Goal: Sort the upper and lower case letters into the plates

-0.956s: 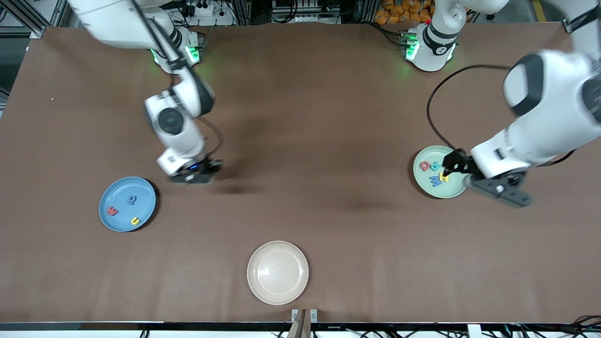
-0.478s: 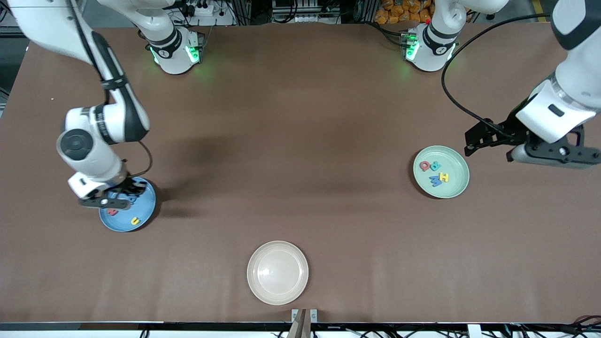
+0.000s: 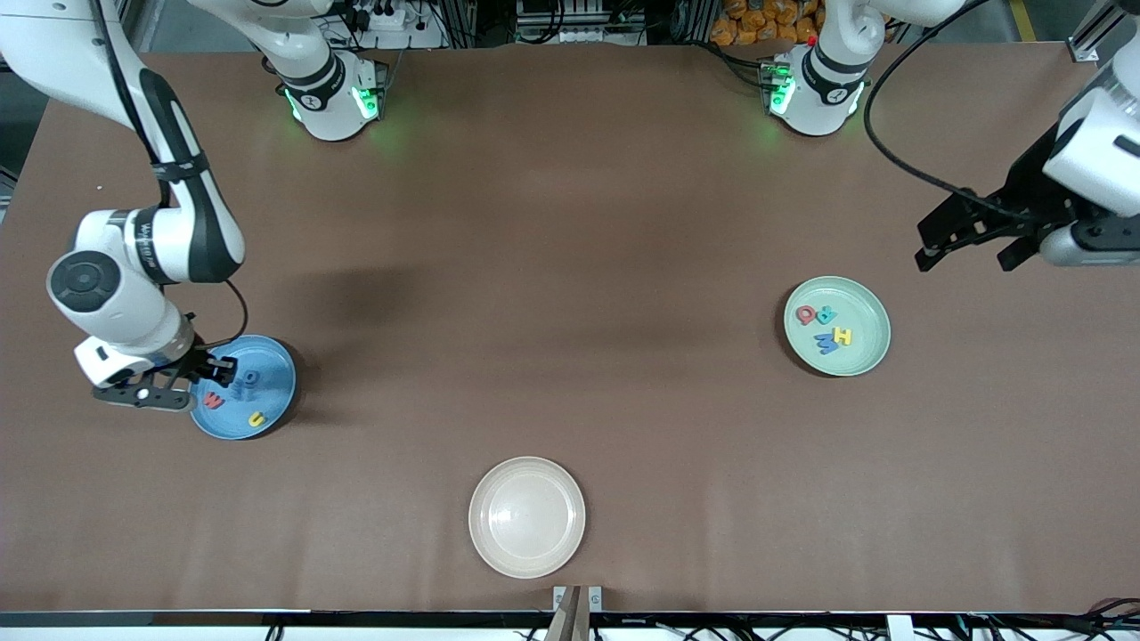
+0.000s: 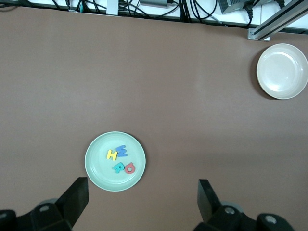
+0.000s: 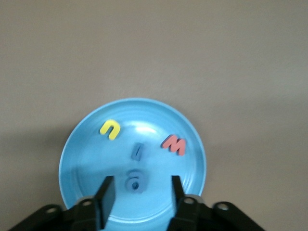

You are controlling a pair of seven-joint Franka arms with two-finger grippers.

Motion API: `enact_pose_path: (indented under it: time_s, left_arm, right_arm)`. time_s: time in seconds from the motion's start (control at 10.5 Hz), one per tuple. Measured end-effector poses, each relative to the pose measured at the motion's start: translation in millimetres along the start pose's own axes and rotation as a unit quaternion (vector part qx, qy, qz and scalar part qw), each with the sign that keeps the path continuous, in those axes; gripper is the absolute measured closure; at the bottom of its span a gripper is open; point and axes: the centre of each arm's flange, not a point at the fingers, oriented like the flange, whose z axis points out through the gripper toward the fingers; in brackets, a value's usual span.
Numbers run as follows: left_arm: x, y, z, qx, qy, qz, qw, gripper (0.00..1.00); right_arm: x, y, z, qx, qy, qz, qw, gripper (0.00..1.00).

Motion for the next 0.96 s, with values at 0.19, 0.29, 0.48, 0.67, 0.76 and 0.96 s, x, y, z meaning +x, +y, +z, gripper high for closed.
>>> enact_pose_path:
  time_s: [0.19, 0.29, 0.48, 0.67, 0.76, 0.96]
  left_arm:
    - [-12.7, 16.2, -5.8, -0.007, -0.015, -0.025, 1.000, 0.00]
    - [-17.2, 23.3, -9.6, -0.010, -0.016, -0.044, 0.999, 0.00]
    - [-24.3, 26.8, -17.4, -0.009, -0.018, -0.058, 0.998, 0.00]
    - [-41.4, 41.8, -38.0, 0.002, -0.005, -0.059, 0.998, 0.00]
    - [-54.3, 59.2, -46.2, 0.015, 0.003, -0.055, 0.998, 0.00]
    - [-66.8, 76.8, -45.4, 0.028, -0.005, -0.050, 0.998, 0.00]
  right_arm:
    - [-1.8, 7.0, -39.3, 0.015, -0.027, 0.011, 0.999, 0.08]
    - [-3.0, 10.2, -71.7, 0.030, -0.039, 0.007, 0.999, 0.00]
    - [-1.1, 21.0, -154.1, 0.038, -0.062, -0.009, 0.997, 0.00]
    - [4.9, 17.3, -243.1, 0.079, -0.068, -0.016, 0.994, 0.00]
    - [5.2, 15.1, -276.5, 0.098, -0.067, -0.031, 0.992, 0.00]
    - [4.0, 13.2, -315.8, 0.108, -0.060, -0.056, 0.991, 0.00]
